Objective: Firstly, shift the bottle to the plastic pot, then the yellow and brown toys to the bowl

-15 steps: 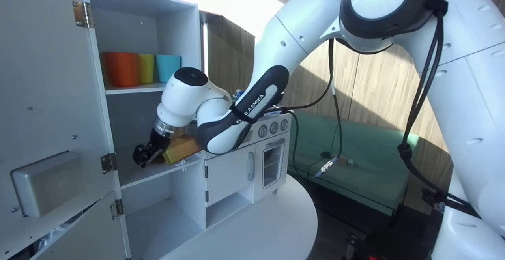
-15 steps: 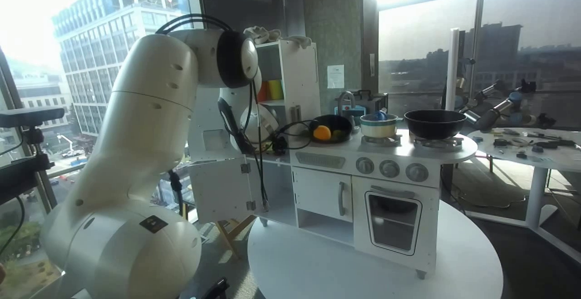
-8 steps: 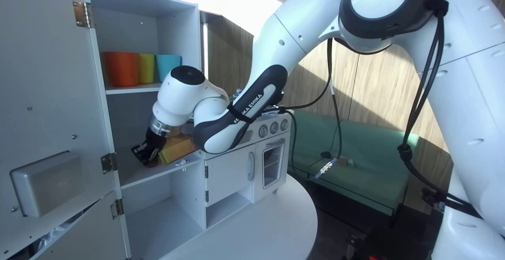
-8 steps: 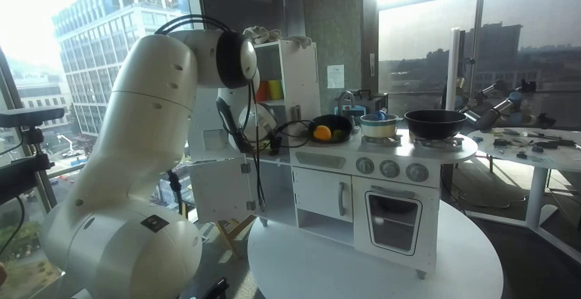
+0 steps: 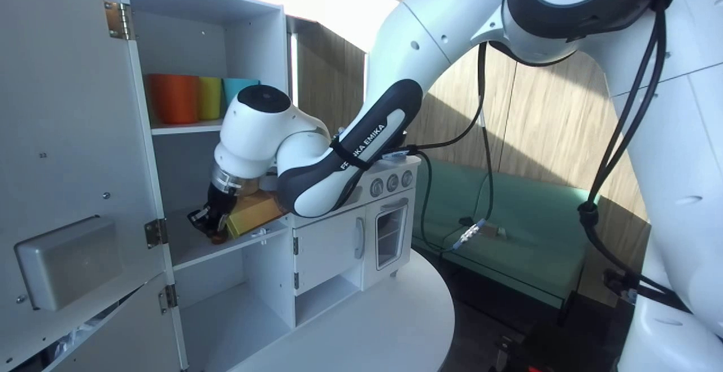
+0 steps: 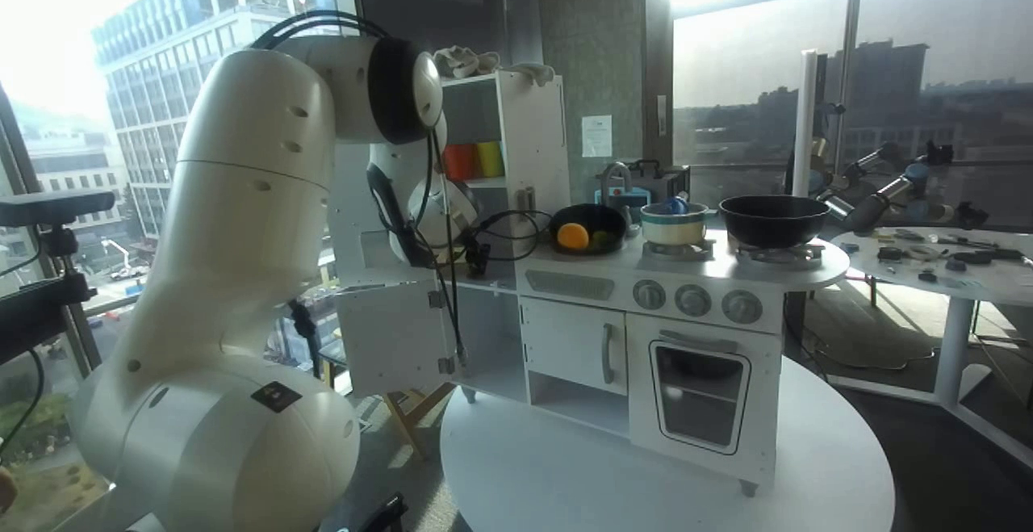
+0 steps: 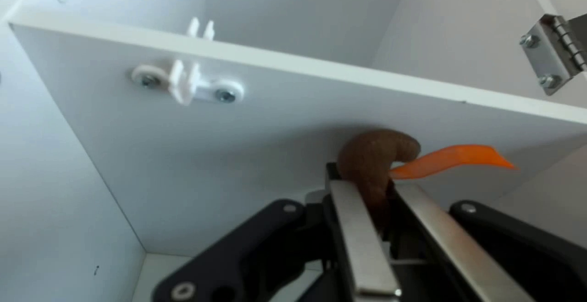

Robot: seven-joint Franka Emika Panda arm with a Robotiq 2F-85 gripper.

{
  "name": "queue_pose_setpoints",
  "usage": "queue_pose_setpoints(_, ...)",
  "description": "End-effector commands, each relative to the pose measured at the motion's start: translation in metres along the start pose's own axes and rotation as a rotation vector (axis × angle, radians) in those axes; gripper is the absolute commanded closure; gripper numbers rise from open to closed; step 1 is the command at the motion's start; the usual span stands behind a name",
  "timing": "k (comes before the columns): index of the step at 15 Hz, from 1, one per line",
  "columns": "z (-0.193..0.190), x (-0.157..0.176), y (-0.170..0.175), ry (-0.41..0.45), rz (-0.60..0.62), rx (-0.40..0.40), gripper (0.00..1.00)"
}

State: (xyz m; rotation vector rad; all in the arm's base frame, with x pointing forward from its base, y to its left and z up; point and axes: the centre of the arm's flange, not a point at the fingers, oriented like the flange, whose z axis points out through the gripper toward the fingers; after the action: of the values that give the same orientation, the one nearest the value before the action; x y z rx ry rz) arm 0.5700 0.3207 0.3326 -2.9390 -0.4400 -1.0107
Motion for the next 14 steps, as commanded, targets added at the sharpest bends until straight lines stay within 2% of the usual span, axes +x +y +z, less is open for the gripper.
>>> queue_pose_setpoints(1,-0.052,-0.021,-0.011,0.001,0.039,-0.057,0.84)
queue_pose_setpoints(9,-0.138,-0.051,-0.014,0.037,0.249,-0.261,0.84)
queue_pose_setpoints(14,-0.198,-0.051,0.03,0.042,0.411,-0.354,0.85)
